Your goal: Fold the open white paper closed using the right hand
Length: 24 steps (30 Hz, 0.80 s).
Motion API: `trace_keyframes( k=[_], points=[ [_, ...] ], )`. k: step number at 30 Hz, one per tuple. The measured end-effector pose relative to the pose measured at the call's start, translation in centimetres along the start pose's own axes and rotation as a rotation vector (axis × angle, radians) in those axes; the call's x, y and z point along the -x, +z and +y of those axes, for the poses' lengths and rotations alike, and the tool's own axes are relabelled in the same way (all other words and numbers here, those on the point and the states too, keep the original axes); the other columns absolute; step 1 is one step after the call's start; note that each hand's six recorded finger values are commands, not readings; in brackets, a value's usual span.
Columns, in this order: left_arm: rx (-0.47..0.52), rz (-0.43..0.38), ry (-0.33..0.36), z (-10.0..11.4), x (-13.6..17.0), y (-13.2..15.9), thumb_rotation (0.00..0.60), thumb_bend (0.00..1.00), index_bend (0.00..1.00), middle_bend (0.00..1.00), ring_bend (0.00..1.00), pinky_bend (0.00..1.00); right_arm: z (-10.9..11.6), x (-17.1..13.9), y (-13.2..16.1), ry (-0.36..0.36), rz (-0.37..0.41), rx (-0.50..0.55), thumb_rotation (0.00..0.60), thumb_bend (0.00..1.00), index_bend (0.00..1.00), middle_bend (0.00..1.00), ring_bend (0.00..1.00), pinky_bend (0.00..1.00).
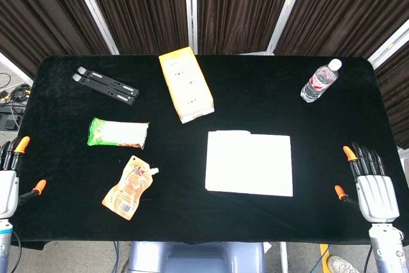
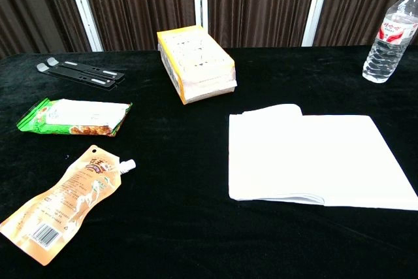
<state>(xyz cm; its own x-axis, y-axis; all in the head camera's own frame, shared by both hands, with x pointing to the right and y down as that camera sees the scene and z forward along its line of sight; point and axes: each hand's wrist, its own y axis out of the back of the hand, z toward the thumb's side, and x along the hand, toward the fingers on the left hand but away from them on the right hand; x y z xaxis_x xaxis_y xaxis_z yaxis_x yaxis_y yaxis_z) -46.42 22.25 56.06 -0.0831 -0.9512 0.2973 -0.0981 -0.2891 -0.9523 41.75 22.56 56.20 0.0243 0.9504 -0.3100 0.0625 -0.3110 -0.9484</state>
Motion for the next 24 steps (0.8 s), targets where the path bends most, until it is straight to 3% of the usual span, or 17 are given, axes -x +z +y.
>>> trace_keyframes(
  k=[15, 24],
  points=[
    [0.016, 0.006, 0.006, 0.5, -0.1, -0.3, 0.600, 0.21, 0.00, 0.00, 0.00, 0.00, -0.9, 0.8, 0.6, 0.038, 0.013, 0.018, 0.600, 0.14, 0.00, 0.00, 0.00, 0.00],
    [0.035, 0.015, 0.012, 1.0, 0.0, -0.6, 0.600, 0.21, 0.00, 0.00, 0.00, 0.00, -2.3, 4.2, 2.9, 0.062, 0.005, 0.087, 0.600, 0.14, 0.00, 0.00, 0.00, 0.00]
  ],
)
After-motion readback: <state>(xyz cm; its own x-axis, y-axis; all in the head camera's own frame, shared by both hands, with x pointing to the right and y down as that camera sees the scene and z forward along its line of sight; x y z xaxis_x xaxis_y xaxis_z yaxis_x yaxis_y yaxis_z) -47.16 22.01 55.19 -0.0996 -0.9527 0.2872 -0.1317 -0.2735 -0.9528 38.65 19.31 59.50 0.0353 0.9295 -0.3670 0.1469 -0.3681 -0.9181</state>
